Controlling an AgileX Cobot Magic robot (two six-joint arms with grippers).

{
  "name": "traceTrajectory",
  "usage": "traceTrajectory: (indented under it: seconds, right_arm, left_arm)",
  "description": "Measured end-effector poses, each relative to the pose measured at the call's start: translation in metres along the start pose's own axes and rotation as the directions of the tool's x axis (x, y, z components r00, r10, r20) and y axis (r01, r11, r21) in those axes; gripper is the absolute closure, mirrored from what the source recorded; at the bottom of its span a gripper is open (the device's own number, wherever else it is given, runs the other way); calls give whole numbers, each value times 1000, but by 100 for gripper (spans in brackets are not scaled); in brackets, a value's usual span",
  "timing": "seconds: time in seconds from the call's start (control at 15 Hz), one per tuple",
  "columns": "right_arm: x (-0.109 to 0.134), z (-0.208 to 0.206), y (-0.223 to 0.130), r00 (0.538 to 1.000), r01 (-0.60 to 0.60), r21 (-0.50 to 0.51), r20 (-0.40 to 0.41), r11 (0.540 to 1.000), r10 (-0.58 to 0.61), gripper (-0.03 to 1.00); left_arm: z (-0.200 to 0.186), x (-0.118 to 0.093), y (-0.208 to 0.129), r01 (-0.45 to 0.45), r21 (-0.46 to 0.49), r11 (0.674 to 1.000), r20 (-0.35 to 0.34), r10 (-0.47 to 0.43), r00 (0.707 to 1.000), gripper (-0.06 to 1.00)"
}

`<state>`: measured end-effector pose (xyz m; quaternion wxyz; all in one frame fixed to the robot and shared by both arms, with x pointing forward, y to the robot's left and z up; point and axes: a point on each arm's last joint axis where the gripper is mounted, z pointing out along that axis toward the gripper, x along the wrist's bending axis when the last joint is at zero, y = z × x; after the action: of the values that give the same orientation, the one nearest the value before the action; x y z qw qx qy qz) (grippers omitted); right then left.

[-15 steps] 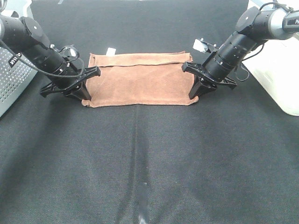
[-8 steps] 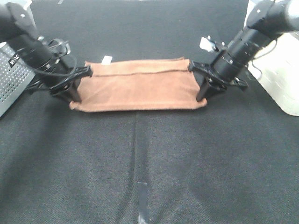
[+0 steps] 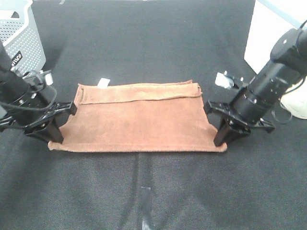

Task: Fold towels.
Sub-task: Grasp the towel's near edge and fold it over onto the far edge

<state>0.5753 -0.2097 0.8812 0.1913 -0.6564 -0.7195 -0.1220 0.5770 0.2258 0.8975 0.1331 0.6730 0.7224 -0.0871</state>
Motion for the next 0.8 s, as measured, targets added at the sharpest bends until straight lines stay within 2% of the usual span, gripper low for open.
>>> traceTrajectory:
  seconds: [0.27, 0.4, 0.53, 0.8]
  right_arm:
    - [4, -7, 5, 1000, 31, -24, -4, 999, -31, 97]
    - [11, -20, 20, 998, 66, -82, 0, 994, -66, 97]
    - [23, -42, 45, 993, 118, -162, -2, 980, -120, 97]
    - [32, -59, 95, 985, 169, -261, 21, 950, -170, 97]
  left_arm:
    - [-7, -3, 7, -15, -46, 999, 1, 15, 1000, 93]
    - [-21, -11, 25, -40, -117, 992, 11, 42, 999, 93]
    - [-42, -19, 51, -44, -216, 975, 23, 50, 998, 93]
    - [-49, -21, 94, -28, -306, 952, 39, 42, 998, 93]
